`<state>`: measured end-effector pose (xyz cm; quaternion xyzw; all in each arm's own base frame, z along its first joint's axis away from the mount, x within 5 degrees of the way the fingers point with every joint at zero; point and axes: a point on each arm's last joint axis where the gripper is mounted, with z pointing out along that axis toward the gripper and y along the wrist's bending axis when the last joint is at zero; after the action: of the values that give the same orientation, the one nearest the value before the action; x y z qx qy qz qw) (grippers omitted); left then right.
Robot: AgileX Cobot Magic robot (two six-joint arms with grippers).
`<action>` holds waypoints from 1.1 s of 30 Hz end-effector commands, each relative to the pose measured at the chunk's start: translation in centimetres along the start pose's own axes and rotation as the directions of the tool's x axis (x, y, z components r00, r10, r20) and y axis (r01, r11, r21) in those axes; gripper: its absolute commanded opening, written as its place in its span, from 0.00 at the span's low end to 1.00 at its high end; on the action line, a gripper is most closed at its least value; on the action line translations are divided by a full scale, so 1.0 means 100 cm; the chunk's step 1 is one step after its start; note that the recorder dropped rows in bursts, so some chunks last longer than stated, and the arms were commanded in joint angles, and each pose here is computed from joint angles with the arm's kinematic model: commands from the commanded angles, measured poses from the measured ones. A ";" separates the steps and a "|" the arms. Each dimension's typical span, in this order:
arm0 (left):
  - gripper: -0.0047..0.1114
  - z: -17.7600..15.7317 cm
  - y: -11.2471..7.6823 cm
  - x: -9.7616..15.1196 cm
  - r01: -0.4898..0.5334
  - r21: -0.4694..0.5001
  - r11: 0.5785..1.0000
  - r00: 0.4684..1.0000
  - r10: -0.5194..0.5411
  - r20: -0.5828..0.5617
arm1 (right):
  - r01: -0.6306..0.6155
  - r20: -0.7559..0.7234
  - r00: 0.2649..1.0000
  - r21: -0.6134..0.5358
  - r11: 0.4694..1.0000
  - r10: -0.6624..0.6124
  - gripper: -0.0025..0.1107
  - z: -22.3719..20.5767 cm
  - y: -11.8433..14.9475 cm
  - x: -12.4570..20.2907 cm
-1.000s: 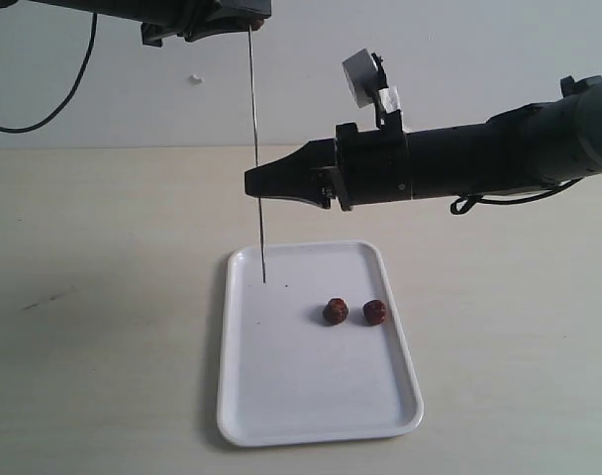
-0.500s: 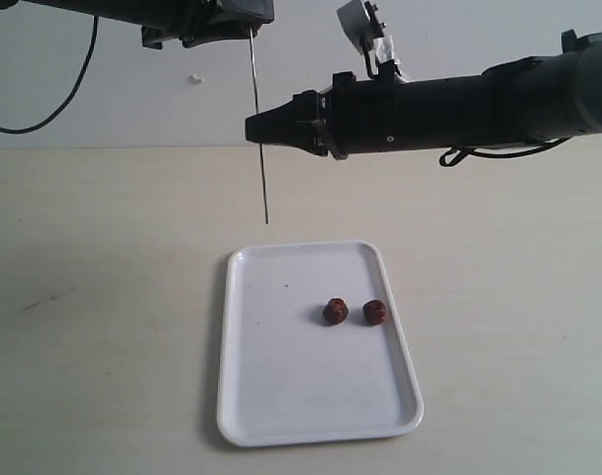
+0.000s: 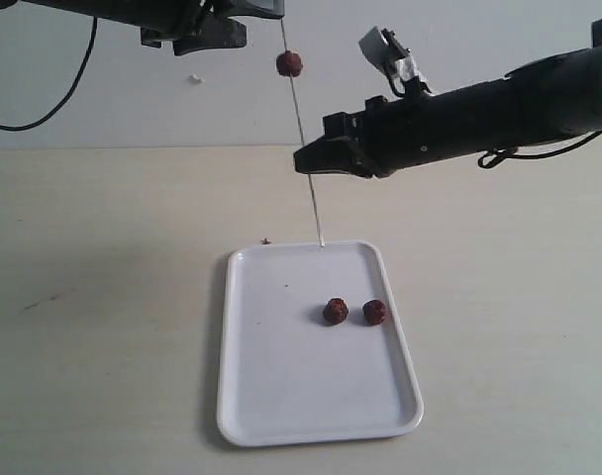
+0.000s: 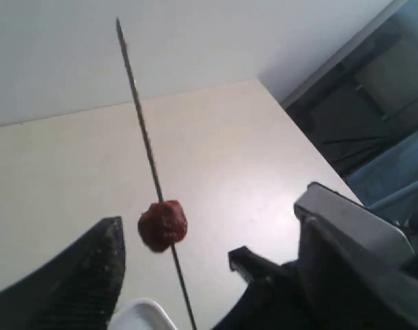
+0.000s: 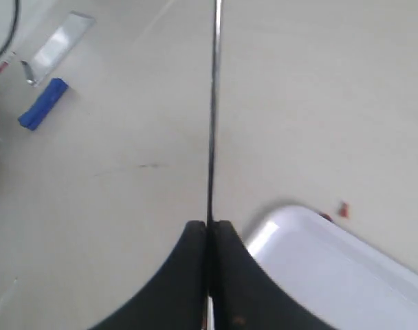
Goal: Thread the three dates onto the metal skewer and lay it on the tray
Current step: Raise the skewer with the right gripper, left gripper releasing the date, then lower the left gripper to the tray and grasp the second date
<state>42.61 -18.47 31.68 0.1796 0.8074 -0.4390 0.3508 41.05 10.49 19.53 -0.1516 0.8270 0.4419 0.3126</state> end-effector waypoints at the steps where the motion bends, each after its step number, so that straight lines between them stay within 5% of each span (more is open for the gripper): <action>1: 0.63 -0.001 0.004 0.011 -0.078 -0.018 0.997 0.990 0.076 -0.122 | 0.006 -0.082 0.997 0.085 0.996 0.001 0.02 -0.036 -0.031 0.004; 7: 0.63 0.005 -0.003 0.037 -0.234 -0.006 0.972 0.902 0.215 -0.373 | -0.011 -0.120 0.993 0.004 1.000 0.011 0.02 -0.085 -0.052 0.010; 14: 0.63 0.066 -0.057 0.097 -0.582 0.014 0.813 0.603 0.443 -0.663 | -0.019 -0.221 0.975 0.055 0.998 0.030 0.02 -0.116 -0.071 0.026; 17: 0.63 0.098 -0.069 0.132 -0.731 0.120 0.672 0.389 0.555 -0.735 | -0.039 -0.215 0.975 0.059 0.998 0.050 0.02 -0.118 -0.073 0.030; 22: 0.63 0.123 -0.071 0.167 -0.787 0.345 0.512 0.122 0.676 -0.727 | -0.042 -0.208 0.977 0.058 0.997 0.054 0.02 -0.119 -0.073 0.029; 33: 0.63 0.145 -0.058 0.191 -0.762 0.608 0.225 -0.195 0.814 -0.547 | -0.049 -0.176 0.983 0.047 0.998 0.056 0.02 -0.118 -0.072 0.026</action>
<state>31.76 -33.93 16.53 0.7992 0.5899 -0.0102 0.1145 38.37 -3.20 17.91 -0.1667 0.8700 0.4079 0.2214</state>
